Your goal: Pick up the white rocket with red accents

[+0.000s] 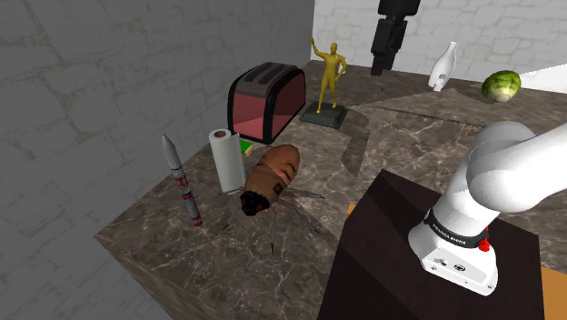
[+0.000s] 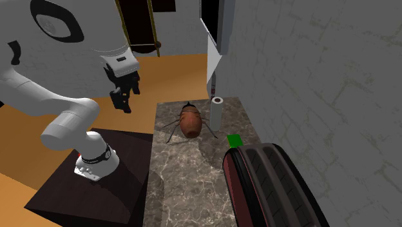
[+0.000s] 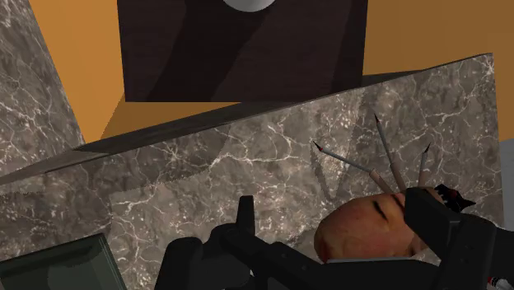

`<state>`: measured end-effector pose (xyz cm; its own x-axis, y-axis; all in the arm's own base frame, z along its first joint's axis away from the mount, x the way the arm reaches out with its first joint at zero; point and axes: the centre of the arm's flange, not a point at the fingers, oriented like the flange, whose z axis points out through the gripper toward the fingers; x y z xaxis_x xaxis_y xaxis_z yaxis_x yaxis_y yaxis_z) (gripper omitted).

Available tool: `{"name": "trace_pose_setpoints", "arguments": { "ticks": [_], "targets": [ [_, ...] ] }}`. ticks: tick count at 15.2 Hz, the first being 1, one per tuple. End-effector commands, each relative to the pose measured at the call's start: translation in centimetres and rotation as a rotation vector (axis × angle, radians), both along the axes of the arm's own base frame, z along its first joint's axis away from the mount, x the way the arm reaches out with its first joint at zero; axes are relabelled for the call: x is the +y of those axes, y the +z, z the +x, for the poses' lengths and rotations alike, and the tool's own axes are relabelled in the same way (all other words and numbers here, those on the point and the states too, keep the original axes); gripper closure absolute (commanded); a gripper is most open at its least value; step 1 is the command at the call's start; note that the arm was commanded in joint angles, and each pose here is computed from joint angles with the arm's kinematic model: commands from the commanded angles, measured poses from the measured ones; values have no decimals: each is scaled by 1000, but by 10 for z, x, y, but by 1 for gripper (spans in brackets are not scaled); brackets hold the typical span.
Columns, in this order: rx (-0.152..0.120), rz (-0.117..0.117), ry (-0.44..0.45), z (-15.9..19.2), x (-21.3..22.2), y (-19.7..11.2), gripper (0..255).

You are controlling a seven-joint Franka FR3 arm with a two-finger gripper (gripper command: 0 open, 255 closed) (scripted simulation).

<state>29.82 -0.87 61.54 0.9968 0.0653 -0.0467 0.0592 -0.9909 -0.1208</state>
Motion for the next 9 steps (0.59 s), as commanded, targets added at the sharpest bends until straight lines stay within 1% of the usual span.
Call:
{"name": "trace_pose_setpoints", "arguments": {
  "ticks": [1,9],
  "targets": [
    [0,0,0,0,0,0,0],
    [-30,-15,42,58,86,-15,0]
  ]
}}
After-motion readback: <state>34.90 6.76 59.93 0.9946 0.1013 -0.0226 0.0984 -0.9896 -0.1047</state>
